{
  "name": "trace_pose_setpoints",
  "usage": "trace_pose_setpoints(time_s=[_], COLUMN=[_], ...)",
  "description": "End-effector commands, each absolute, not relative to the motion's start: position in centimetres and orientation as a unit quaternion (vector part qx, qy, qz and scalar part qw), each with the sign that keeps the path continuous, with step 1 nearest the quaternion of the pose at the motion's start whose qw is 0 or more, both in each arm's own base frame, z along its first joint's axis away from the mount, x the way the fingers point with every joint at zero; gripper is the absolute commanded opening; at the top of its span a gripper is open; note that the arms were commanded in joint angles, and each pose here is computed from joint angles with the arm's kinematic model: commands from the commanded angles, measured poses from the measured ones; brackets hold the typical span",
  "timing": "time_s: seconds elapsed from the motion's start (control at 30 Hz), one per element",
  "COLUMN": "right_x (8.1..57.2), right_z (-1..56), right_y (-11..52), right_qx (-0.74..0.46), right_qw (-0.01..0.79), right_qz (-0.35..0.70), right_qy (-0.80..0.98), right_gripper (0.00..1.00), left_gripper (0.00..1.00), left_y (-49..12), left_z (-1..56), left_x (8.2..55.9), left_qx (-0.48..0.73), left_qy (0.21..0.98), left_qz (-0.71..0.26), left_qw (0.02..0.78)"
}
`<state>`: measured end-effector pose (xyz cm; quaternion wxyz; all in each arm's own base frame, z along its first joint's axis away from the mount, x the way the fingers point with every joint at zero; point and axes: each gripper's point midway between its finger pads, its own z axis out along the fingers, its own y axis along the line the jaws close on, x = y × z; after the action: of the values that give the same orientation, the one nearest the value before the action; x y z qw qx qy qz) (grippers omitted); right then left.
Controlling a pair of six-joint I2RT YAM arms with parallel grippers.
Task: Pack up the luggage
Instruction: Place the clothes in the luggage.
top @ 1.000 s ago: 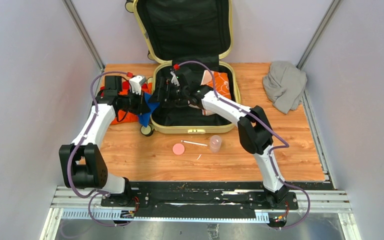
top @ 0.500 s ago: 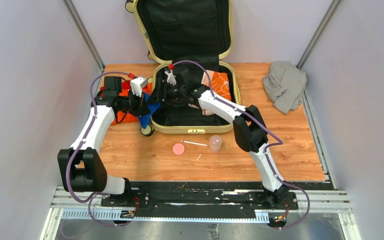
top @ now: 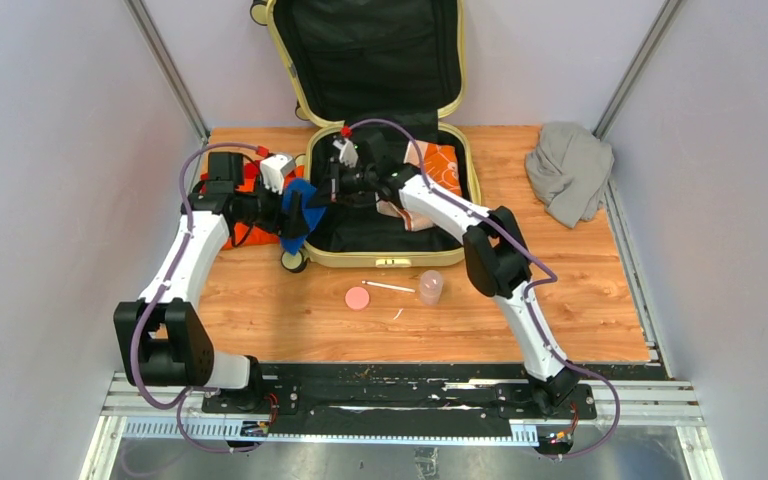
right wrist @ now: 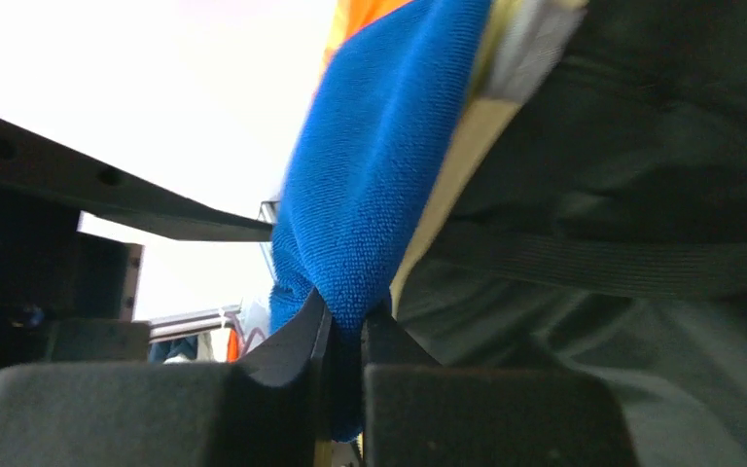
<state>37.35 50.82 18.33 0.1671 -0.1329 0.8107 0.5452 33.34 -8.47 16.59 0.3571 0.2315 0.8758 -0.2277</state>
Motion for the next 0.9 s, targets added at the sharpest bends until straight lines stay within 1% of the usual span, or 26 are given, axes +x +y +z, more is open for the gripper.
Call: trace_pose_setpoints(time_s=[0.0, 0.03, 0.2, 0.3, 0.43, 0.57, 0.63, 0.7, 0.87], right_x=[43.5, 44.7, 50.4, 53.6, 56.2, 56.9, 56.9, 56.6, 56.0], right_z=[19.0, 19.5, 19.0, 17.2, 13.4, 9.5, 8.5, 8.1, 9.4], right_y=[46.1, 45.0, 40.1, 37.3, 34.6, 32.3, 31.2, 30.1, 26.1], right_qx=[-0.106, -0.100, -0.059, -0.027, 0.002, 0.028, 0.037, 0.045, 0.068], right_qw=[0.220, 0.238, 0.289, 0.309, 0.316, 0.305, 0.305, 0.309, 0.333], right_qz=[0.516, 0.509, 0.476, 0.447, 0.391, 0.331, 0.303, 0.269, 0.174], right_qy=[0.821, 0.821, 0.829, 0.839, 0.864, 0.893, 0.902, 0.911, 0.924], right_gripper=[0.00, 0.00, 0.00, 0.00, 0.00, 0.00, 0.00, 0.00, 0.00], left_gripper=[0.96, 0.99, 1.00, 1.00, 1.00, 1.00, 1.00, 1.00, 1.00], left_y=[-7.2, -6.8, -5.1, -4.3, -3.2, -2.0, -1.6, -0.8, 1.0], left_z=[20.3, 20.9, 21.4, 20.4, 19.0, 18.0, 17.7, 17.4, 17.4], left_x=[34.4, 34.5, 34.2, 34.0, 34.1, 34.8, 35.3, 35.9, 37.7], left_qx=[0.237, 0.236, 0.228, 0.224, 0.222, 0.220, 0.213, 0.201, 0.168], left_qy=[0.864, 0.863, 0.867, 0.877, 0.887, 0.889, 0.888, 0.890, 0.892], left_qz=[-0.171, -0.156, -0.104, -0.087, -0.059, -0.023, -0.012, 0.003, 0.033], left_qw=[0.409, 0.418, 0.431, 0.417, 0.401, 0.402, 0.407, 0.410, 0.419])
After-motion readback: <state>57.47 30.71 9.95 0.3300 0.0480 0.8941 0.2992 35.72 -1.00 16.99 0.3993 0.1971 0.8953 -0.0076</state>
